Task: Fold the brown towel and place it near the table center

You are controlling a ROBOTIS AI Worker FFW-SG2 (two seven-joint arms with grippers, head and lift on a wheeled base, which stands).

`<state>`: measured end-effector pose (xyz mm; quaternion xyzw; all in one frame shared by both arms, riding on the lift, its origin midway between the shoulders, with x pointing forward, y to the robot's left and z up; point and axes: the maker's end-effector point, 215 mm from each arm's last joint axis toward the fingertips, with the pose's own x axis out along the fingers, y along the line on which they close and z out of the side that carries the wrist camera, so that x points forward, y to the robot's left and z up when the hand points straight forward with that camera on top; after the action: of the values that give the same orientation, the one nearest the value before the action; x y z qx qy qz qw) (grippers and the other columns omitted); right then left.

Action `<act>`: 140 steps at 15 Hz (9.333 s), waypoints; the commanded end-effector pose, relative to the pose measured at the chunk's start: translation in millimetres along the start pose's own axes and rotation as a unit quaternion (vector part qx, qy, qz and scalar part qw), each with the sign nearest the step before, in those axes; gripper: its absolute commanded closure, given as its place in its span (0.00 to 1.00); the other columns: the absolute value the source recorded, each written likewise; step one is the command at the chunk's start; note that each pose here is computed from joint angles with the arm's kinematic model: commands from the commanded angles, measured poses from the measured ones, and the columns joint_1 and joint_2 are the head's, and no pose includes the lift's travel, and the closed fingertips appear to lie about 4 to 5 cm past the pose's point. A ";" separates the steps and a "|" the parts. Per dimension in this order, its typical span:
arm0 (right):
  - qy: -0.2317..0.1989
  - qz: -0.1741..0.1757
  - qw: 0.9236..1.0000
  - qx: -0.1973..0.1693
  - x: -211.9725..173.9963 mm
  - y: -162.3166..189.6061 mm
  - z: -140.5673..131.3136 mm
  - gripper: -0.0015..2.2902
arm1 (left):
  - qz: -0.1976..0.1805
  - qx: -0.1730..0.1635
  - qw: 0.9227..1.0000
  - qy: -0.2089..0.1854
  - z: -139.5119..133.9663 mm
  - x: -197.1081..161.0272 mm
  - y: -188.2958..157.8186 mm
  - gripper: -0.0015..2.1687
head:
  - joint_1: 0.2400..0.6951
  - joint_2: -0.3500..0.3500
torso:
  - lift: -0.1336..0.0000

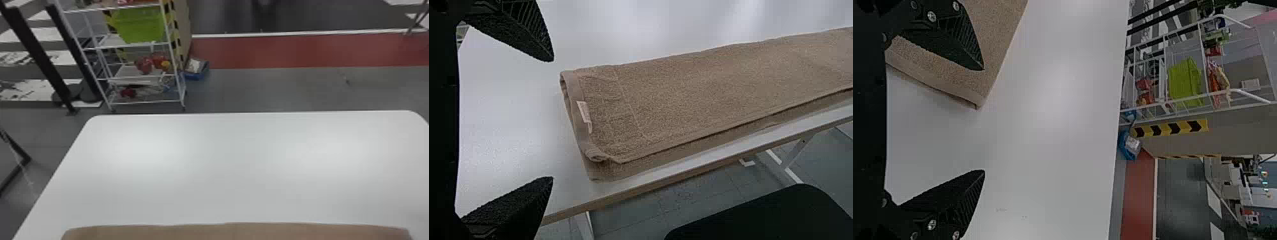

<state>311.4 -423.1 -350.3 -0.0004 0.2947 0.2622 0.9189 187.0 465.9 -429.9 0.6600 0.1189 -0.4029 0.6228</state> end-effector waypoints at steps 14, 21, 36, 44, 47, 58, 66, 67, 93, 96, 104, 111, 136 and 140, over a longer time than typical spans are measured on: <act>-0.002 -0.003 1.000 0.005 -3.2 -3.2 -2.5 0.07 | 0.028 0.002 1.000 0.003 -3.7 -9.5 14.3 0.01 | 1.00 0.64 | 0.09; -0.052 -0.013 0.999 -0.002 -0.4 -5.1 15.9 0.07 | 0.173 -0.304 0.937 -0.004 -72.0 -44.2 81.1 0.00 | 1.00 0.75 | 0.09; -0.182 -0.060 0.975 0.111 -48.6 -39.3 4.6 0.07 | 0.081 -0.896 0.436 -0.035 -19.8 11.3 -15.8 0.06 | 1.00 0.70 | 0.09; -0.182 -0.050 0.974 0.128 -45.6 -41.6 -7.6 0.07 | 0.072 -0.871 0.484 0.038 -20.5 30.8 -22.1 0.06 | 1.00 0.48 | 0.09; -0.181 -0.048 0.974 0.129 -43.3 -42.2 -8.6 0.07 | 0.060 -0.869 0.489 0.043 -15.2 38.0 -24.7 0.08 | 1.00 0.48 | 0.09; -0.179 -0.048 0.973 0.138 -41.7 -46.9 -15.7 0.07 | 0.020 -0.869 0.493 0.026 10.9 51.9 -25.8 0.23 | 1.00 0.40 | 0.09; -0.178 -0.050 0.972 0.142 -39.2 -50.5 -19.7 0.07 | -0.008 -0.847 0.531 0.022 14.6 46.4 -12.9 0.99 | 1.00 0.31 | 0.09; -0.177 -0.050 0.973 0.141 -37.1 -50.8 -19.3 0.07 | -0.004 -0.845 0.535 0.019 11.0 44.6 -7.8 0.99 | 1.00 0.31 | 0.09; -0.164 -0.046 0.977 0.132 -21.8 -53.5 -23.5 0.07 | 0.001 -0.861 0.502 0.077 -37.7 24.6 12.7 0.99 | 1.00 0.48 | 0.09; -0.161 -0.041 0.977 0.132 -16.2 -51.5 -23.5 0.07 | 0.005 -0.857 0.505 0.102 -44.6 23.6 5.3 0.95 | 1.00 0.52 | 0.09; -0.156 -0.037 0.979 0.130 -8.5 -49.3 -23.1 0.07 | 0.021 -0.854 0.504 0.130 -55.6 21.2 -2.1 0.27 | 1.00 0.62 | 0.09; -0.155 -0.036 0.978 0.132 -7.2 -49.7 -25.6 0.07 | 0.003 -0.856 0.501 0.128 -48.0 35.6 -8.8 0.27 | 1.00 0.61 | 0.09; -0.154 -0.038 0.979 0.127 -4.8 -51.8 -28.3 0.07 | 0.049 -0.849 0.510 0.131 -64.3 12.0 5.0 0.02 | 1.00 0.65 | 0.09; -0.153 -0.037 0.979 0.127 -3.6 -51.4 -29.2 0.07 | 0.077 -0.783 0.591 0.179 -75.4 10.9 2.4 0.02 | 1.00 0.65 | 0.09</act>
<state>317.7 -474.4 -379.6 0.1454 0.1810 0.1844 0.9550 223.0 530.9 -440.5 -0.0688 0.4458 0.0276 0.8921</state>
